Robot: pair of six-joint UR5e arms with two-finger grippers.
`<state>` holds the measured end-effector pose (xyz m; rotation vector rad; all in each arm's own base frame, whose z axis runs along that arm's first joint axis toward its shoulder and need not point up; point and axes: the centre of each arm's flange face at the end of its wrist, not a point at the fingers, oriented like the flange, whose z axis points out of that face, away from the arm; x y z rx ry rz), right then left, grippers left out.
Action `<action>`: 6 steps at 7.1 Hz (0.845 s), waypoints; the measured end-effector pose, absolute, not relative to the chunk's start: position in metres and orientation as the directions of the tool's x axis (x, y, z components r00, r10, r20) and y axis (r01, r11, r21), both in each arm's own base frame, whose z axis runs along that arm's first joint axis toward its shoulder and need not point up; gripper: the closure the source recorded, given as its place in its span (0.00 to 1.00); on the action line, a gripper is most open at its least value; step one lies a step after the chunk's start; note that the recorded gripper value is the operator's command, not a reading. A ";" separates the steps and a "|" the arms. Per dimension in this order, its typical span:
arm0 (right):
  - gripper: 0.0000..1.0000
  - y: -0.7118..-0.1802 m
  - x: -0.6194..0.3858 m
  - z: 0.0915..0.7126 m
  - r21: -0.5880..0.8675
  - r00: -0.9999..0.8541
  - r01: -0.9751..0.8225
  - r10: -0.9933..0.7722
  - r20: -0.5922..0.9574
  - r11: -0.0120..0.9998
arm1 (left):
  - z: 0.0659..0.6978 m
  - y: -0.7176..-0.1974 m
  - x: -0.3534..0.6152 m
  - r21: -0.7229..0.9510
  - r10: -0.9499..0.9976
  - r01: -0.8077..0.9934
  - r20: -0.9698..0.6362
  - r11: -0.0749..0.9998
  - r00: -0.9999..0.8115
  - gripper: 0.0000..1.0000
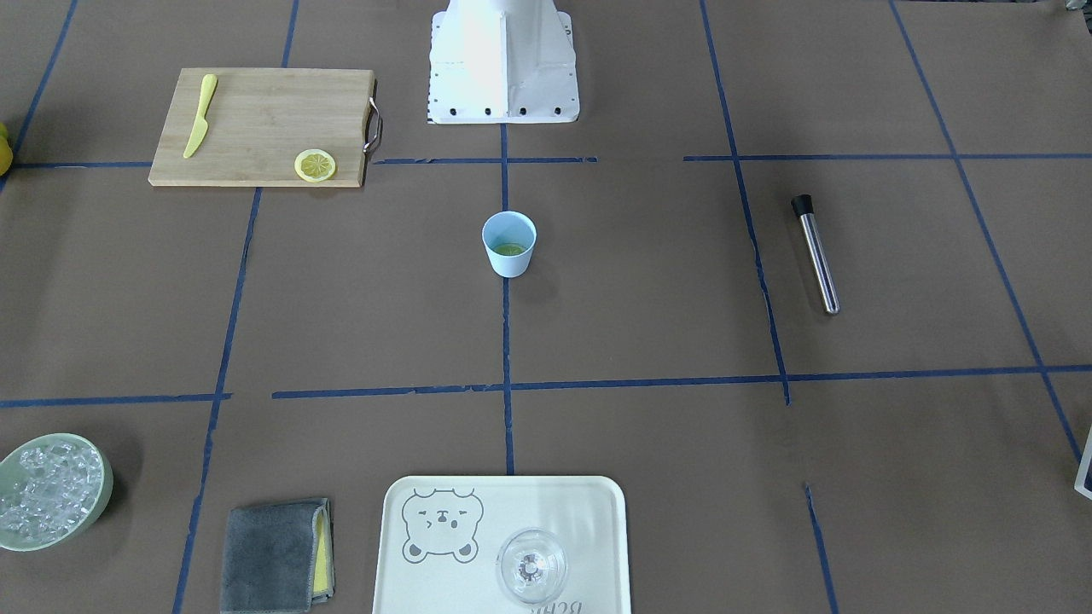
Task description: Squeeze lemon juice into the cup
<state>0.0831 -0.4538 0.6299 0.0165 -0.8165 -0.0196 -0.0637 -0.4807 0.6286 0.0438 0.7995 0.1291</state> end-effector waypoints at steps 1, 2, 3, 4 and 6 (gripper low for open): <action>0.00 -0.453 0.086 0.630 0.022 0.685 0.005 -0.020 0.729 1.000 | 0.628 -0.481 -0.064 0.089 0.133 -0.099 -0.712 0.991 0.690 0.00; 0.00 -0.451 0.090 0.631 0.021 0.685 -0.005 -0.012 0.729 1.000 | 0.628 -0.480 -0.064 0.089 0.133 -0.099 -0.712 0.991 0.689 0.00; 0.00 -0.450 0.095 0.631 0.021 0.685 -0.014 -0.005 0.728 1.000 | 0.629 -0.479 -0.064 0.089 0.133 -0.100 -0.712 0.991 0.689 0.00; 0.00 -0.450 0.097 0.631 0.020 0.686 -0.019 -0.002 0.728 1.000 | 0.629 -0.479 -0.064 0.088 0.132 -0.100 -0.712 0.991 0.689 0.00; 0.00 -0.449 0.099 0.632 0.020 0.686 -0.022 0.001 0.727 1.000 | 0.630 -0.478 -0.064 0.088 0.133 -0.101 -0.712 0.991 0.689 0.00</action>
